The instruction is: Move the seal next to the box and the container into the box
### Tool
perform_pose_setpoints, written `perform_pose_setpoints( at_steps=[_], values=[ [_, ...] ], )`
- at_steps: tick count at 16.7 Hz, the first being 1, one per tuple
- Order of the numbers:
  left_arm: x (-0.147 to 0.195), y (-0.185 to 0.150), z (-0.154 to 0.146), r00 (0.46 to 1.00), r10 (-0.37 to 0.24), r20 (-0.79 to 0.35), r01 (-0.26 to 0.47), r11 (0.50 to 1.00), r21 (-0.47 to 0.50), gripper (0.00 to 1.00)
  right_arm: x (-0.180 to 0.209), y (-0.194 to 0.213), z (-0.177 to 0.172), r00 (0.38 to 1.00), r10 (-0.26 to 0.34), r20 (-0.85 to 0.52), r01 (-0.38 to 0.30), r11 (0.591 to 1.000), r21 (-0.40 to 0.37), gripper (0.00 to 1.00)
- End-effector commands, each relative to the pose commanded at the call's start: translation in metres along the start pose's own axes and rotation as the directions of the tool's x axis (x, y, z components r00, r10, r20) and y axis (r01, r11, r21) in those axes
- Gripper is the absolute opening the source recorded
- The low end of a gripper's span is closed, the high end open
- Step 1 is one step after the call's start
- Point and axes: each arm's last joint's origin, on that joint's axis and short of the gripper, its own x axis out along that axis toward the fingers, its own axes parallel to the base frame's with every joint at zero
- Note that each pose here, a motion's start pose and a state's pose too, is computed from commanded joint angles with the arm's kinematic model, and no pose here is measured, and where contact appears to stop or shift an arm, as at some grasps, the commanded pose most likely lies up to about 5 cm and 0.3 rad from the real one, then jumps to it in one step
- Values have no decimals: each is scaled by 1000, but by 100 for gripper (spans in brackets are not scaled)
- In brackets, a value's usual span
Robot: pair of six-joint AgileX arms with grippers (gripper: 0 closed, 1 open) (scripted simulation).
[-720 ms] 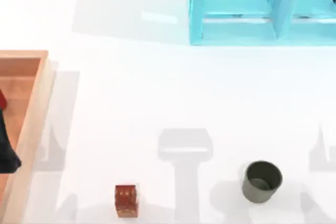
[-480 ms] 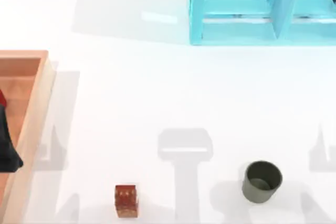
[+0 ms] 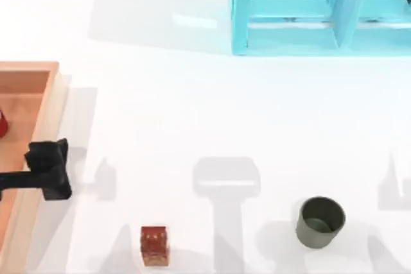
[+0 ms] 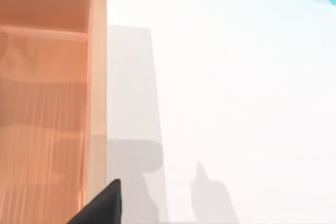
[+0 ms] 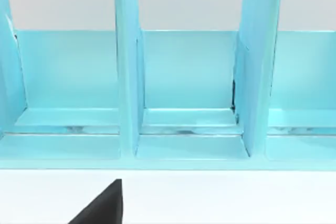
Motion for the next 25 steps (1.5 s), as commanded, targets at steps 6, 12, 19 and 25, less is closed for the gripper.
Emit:
perform_pose_setpoints(
  at_steps=[6,12,19,25],
  values=[
    [40,-64,24,855,10,-519,-31,999,-33,100,0,0,0,1000,0,0,0,1000,0,100],
    [79,-128,12,598,166,-784,-161,983,86,100,0,0,0,1000,0,0,0,1000,0,100],
    [89,-152,3,510,230,-829,-203,969,144,100,0,0,0,1000,0,0,0,1000,0,100],
    [101,-147,-13,507,233,-830,-204,968,147,100,0,0,0,1000,0,0,0,1000,0,100]
  ],
)
